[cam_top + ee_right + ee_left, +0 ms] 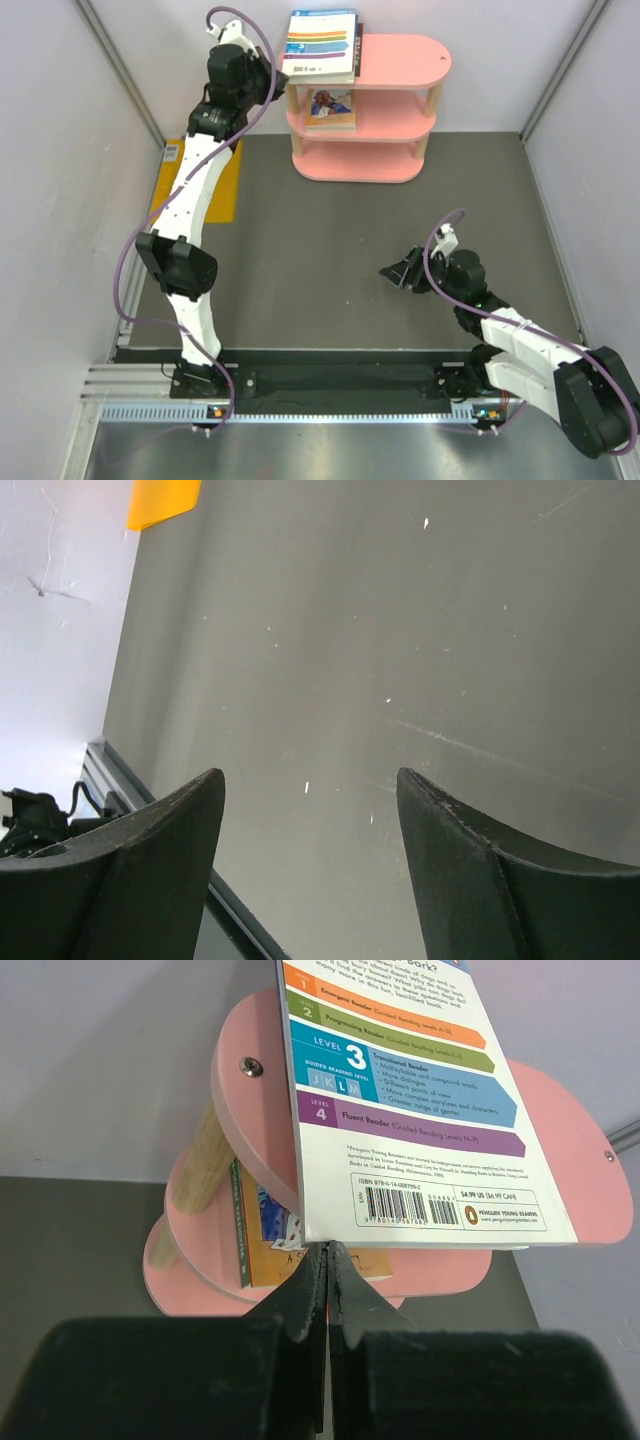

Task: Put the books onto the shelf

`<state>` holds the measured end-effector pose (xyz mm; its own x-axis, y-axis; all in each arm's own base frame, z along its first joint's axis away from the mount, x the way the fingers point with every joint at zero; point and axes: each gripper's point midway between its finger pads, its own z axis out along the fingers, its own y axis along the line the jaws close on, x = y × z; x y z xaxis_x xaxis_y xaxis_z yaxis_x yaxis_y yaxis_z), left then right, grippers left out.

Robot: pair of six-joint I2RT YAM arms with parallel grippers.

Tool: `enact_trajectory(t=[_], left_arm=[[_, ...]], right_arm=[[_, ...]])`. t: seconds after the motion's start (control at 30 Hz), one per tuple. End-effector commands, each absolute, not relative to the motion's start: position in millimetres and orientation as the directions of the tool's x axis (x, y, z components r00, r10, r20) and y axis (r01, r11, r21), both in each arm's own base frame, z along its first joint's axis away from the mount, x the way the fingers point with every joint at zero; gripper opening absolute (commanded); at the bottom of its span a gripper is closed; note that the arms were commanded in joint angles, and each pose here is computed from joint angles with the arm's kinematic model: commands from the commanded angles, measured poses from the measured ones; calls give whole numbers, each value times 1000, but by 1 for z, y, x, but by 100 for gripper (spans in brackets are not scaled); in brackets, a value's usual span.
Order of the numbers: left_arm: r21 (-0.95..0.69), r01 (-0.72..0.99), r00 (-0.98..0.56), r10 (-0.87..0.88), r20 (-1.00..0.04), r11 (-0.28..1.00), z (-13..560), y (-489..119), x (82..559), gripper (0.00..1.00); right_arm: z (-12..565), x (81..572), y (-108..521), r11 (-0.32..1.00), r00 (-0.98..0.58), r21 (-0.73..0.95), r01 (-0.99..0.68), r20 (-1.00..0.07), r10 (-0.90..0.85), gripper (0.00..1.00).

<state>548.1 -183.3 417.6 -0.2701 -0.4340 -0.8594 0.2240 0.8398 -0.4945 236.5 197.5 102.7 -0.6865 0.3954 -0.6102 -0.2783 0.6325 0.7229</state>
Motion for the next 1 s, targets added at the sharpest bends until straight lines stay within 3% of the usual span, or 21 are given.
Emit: enact_trajectory(t=[0.0, 0.37, 0.6, 0.7, 0.77, 0.87, 0.97], left_arm=[[-500, 287, -217, -453, -865, 817, 442, -194, 553, 0], [-468, 209, -209, -428, -879, 859, 426, -178, 547, 0], [-425, 161, -183, -396, -900, 891, 427, -155, 514, 0], [-405, 162, -221, -367, -903, 900, 408, -152, 497, 10], [-383, 136, -273, -337, -901, 914, 376, -148, 490, 25], [-349, 83, -307, -309, -900, 934, 347, -134, 473, 39], [-331, 42, -381, -291, -878, 943, 301, -125, 461, 47]], right_arm=[[119, 237, 203, 602, -653, 724, -338, -640, 404, 69], [119, 237, 204, 601, -654, 724, -339, -640, 403, 70], [120, 238, 203, 606, -650, 719, -342, -646, 400, 69], [121, 237, 203, 604, -650, 719, -344, -647, 400, 69], [121, 237, 203, 606, -649, 718, -343, -647, 399, 70], [121, 238, 202, 607, -647, 717, -342, -648, 401, 70], [121, 238, 203, 606, -649, 718, -343, -647, 399, 70]])
